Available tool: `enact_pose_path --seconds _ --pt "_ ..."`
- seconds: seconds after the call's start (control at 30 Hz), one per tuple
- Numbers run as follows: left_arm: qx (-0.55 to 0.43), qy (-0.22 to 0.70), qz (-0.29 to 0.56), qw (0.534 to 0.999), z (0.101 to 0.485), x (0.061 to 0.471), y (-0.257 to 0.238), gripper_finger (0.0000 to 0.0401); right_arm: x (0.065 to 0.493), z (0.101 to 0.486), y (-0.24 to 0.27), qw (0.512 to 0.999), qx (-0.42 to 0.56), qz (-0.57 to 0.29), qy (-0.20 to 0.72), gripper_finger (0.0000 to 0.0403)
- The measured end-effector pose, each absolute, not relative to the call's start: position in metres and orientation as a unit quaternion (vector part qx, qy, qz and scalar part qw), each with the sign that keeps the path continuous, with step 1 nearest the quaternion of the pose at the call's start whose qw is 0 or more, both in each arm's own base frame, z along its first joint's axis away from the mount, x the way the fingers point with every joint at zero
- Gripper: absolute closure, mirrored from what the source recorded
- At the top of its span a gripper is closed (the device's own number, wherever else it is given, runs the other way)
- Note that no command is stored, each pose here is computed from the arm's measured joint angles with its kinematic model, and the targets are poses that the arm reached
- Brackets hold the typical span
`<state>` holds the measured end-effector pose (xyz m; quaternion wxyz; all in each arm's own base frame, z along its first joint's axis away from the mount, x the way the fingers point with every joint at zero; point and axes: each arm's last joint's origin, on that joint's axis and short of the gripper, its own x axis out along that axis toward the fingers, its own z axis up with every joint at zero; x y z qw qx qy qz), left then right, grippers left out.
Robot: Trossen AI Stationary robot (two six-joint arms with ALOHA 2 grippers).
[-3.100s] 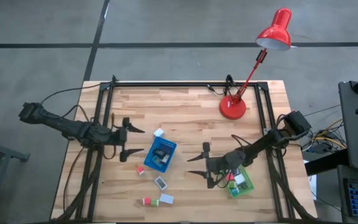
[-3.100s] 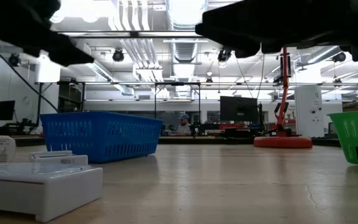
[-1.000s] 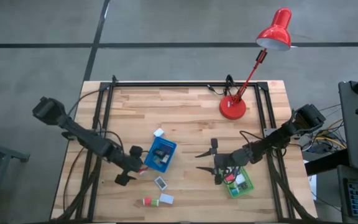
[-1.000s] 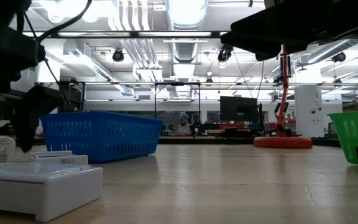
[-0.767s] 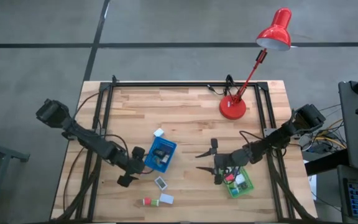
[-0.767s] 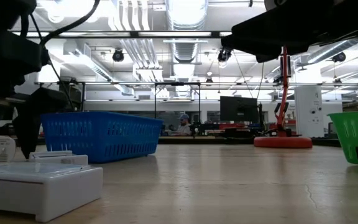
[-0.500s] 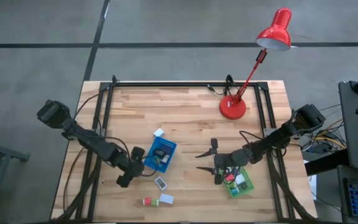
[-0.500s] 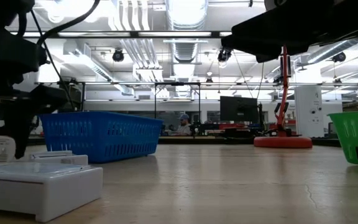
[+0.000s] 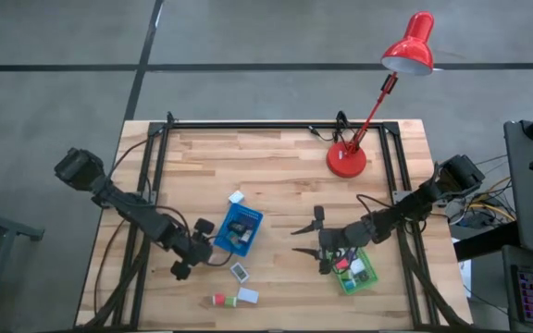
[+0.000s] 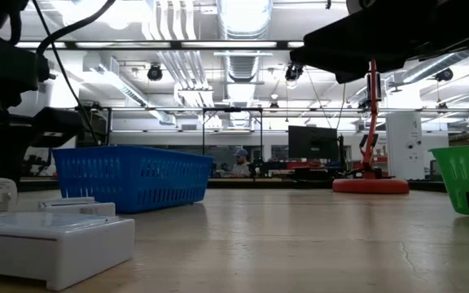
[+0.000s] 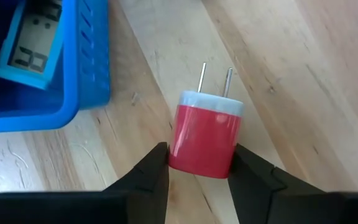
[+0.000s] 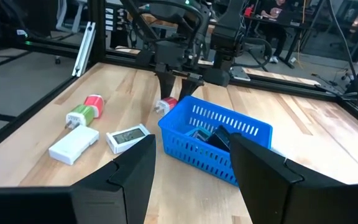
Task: Pick & Place Office items
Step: Put the top pink white charger adapter into the green bin
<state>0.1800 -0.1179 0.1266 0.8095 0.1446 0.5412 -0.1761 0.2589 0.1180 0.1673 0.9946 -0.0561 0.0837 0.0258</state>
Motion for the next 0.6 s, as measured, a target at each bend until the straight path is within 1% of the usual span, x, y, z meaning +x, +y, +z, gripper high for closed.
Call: enact_pose_path --seconds 0.27,0.6 --pt "0.128 0.541 -0.154 0.817 0.13 0.176 -0.119 0.0274 0.259 0.167 0.118 0.995 -0.056 0.026 0.084 0.0202" --pt "0.108 0.465 -0.151 0.866 0.147 0.174 -0.125 0.0274 0.259 0.167 0.118 0.995 -0.056 0.026 0.084 0.0202"
